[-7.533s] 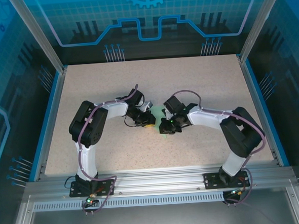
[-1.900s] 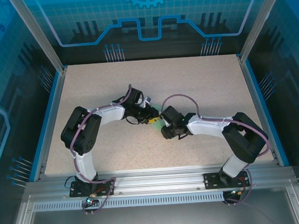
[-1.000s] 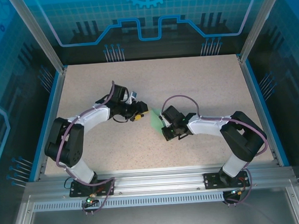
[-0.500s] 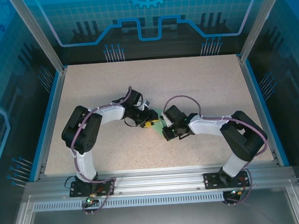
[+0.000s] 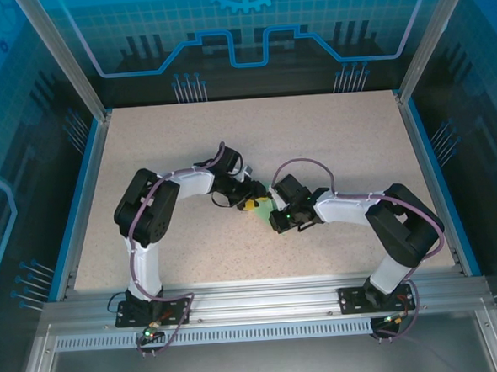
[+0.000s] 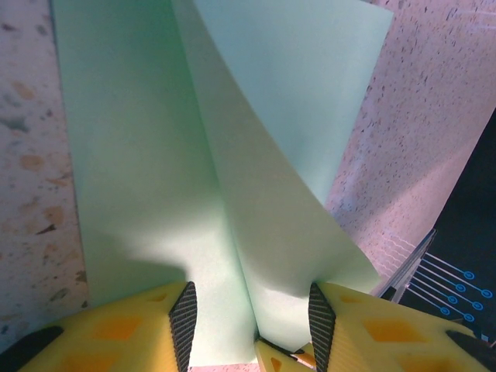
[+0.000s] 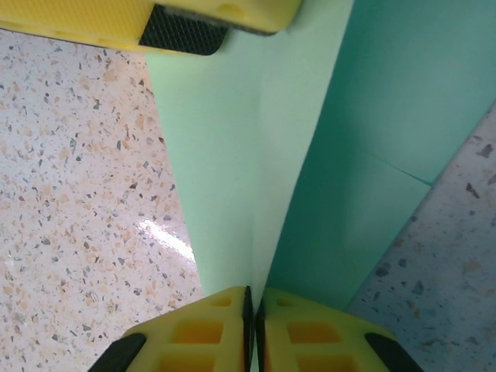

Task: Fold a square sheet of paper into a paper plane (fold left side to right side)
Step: Fourth fold the wing at the center of the table.

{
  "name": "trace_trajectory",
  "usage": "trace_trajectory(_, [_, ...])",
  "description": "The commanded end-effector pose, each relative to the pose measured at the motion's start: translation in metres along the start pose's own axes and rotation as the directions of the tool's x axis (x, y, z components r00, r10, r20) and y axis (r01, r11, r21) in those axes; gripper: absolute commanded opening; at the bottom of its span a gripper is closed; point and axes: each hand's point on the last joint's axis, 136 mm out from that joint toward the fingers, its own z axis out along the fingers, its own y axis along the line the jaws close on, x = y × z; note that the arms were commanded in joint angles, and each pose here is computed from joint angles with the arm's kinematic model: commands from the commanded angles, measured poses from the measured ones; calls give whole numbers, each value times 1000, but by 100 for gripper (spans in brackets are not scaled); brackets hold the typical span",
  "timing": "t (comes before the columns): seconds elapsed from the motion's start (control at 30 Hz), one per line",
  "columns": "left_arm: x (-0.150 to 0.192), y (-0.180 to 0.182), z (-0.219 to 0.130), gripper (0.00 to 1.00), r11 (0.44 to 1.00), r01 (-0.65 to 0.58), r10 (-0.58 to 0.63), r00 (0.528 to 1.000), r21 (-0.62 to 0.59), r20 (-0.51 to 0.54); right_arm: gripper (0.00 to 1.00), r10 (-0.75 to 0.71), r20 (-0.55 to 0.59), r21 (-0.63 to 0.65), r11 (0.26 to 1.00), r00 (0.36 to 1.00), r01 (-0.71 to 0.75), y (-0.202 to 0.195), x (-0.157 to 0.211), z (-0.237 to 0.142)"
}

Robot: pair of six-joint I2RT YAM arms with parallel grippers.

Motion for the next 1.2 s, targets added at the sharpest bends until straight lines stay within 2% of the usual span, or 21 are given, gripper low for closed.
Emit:
trace_trajectory(0.0, [1, 10, 10, 46, 999, 22, -22, 999, -36, -22, 16, 21, -27, -14, 1000, 999, -22, -4, 7, 5])
trace_trajectory(0.37, [3, 28, 16, 46, 994, 58, -61, 998, -97, -32, 25, 27, 13, -70, 997, 1000, -27, 2, -3, -6])
trace_trajectory(0.67, [4, 29, 16, 46, 993, 58, -61, 998, -103, -31, 41, 118, 118, -260, 962, 986, -84, 3, -29, -39])
trace_trajectory(0.87, [3, 28, 15, 46, 993, 57, -60, 998, -102, -28, 43, 186, 107, -326, 935, 977, -142, -2, -45, -40])
trace_trajectory(1.17, [4, 29, 14, 46, 993, 56, -60, 998, -107, -29, 42, 224, 63, -375, 909, 973, -185, 1, -64, -18])
